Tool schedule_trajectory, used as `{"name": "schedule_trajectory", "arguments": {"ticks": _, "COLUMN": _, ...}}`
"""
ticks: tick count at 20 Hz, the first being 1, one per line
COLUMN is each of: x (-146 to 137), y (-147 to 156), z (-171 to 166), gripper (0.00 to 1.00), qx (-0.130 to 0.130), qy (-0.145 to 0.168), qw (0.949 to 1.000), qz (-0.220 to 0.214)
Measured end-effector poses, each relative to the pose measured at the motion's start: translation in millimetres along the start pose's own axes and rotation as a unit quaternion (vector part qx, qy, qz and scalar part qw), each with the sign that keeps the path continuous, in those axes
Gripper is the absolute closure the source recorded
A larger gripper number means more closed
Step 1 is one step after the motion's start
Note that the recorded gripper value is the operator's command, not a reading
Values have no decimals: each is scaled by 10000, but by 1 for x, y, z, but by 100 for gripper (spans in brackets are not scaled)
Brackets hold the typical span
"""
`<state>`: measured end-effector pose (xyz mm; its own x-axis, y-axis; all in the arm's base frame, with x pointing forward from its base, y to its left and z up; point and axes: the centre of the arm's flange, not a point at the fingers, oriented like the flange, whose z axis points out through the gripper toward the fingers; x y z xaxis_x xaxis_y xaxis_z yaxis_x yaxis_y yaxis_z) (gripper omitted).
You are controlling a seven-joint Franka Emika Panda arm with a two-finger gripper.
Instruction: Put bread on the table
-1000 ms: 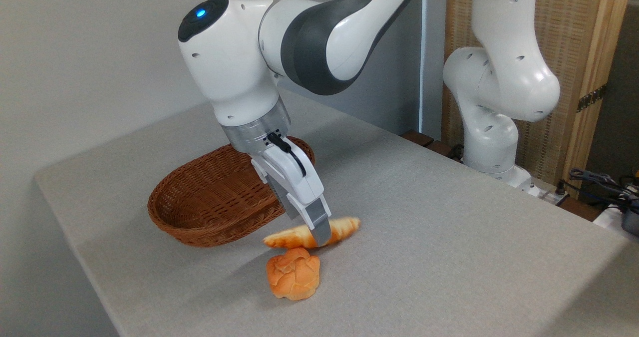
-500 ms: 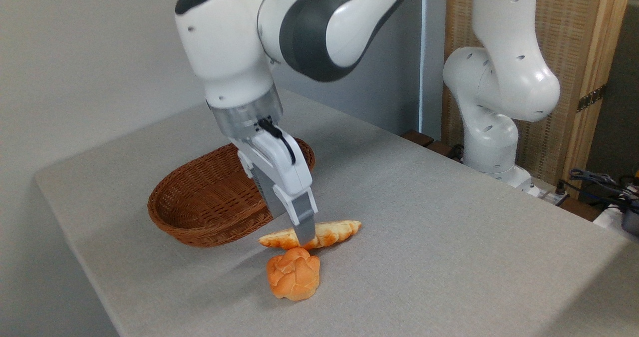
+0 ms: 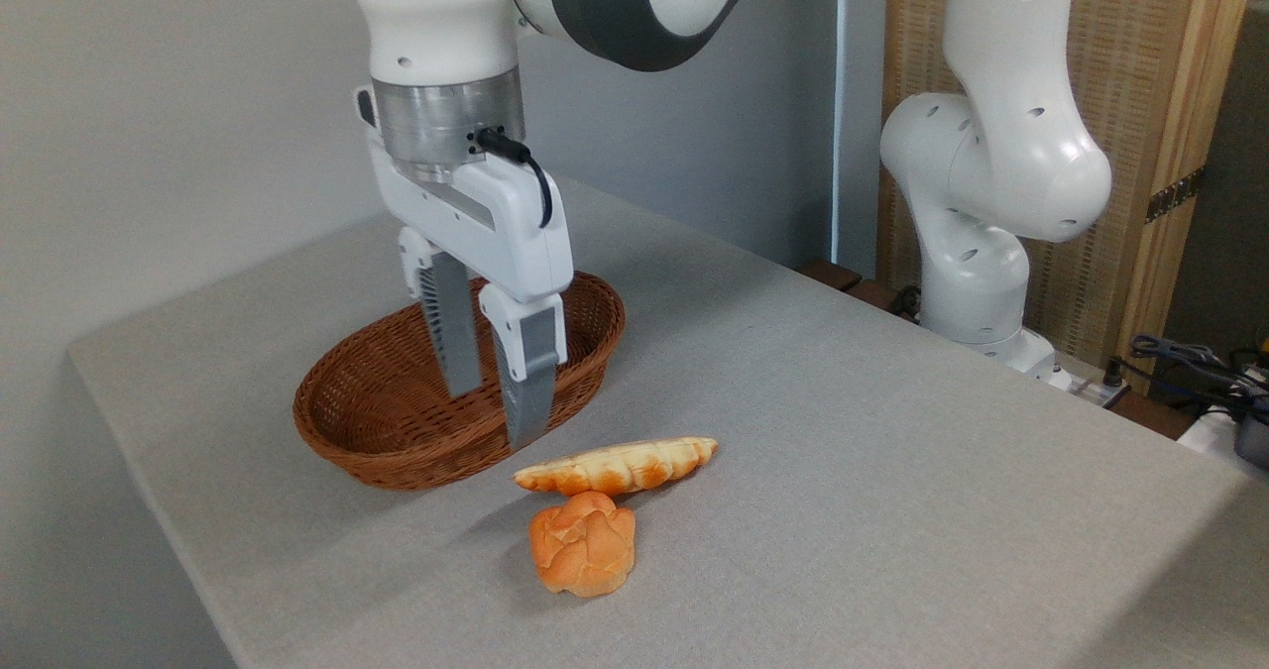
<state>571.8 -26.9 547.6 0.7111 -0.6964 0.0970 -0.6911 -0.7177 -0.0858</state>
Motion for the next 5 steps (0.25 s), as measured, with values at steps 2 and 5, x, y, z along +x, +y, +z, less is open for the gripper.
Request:
{"name": "schedule_trajectory", "arguments": {"ticks": 2, "x": 9, "y": 7, "z": -2, "gripper": 0, "qx": 61, "qy": 92, "qw": 9997, "qz": -223}}
{"name": "schedule_trajectory", "arguments": {"ticks": 5, "x": 11, "y": 9, "z": -2, "gripper": 0, "qx": 63, "qy": 102, "qw": 9995, "qz": -293}}
